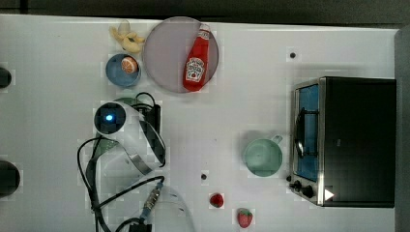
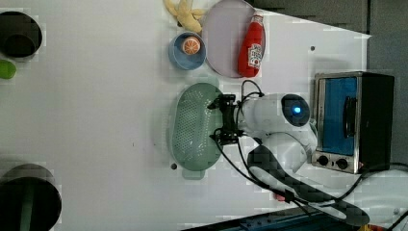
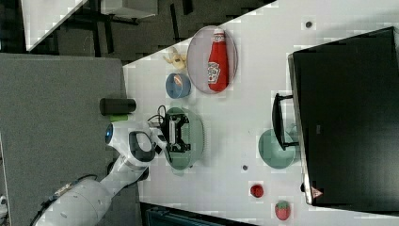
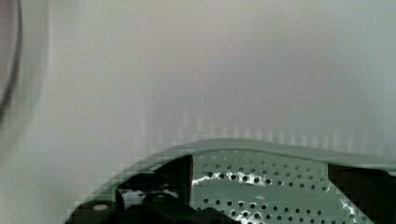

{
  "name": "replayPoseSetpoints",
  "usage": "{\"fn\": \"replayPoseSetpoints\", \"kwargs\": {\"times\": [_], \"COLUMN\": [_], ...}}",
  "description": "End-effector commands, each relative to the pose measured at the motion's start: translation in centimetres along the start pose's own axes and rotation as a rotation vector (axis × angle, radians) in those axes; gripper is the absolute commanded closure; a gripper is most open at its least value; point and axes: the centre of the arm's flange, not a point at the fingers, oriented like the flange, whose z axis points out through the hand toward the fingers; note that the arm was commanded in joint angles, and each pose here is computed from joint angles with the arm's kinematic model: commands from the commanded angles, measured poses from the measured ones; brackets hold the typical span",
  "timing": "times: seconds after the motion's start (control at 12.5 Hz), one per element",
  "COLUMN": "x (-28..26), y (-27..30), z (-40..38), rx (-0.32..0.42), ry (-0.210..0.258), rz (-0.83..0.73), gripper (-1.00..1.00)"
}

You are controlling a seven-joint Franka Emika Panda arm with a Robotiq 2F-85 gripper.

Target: Drag strainer left to right.

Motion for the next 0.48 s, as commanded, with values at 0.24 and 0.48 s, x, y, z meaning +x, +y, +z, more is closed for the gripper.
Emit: {"fn": "replayPoseSetpoints", "kwargs": {"times": [0.24, 0.48], "x": [4.4, 7.3], "y": [-0.3, -0.4], "z": [-0.2, 0.0], "rx": [-0.006, -0.014], "ry": [0.025, 0.044], "rz": [-0.060, -0.052], "gripper": [-1.00, -1.00]}}
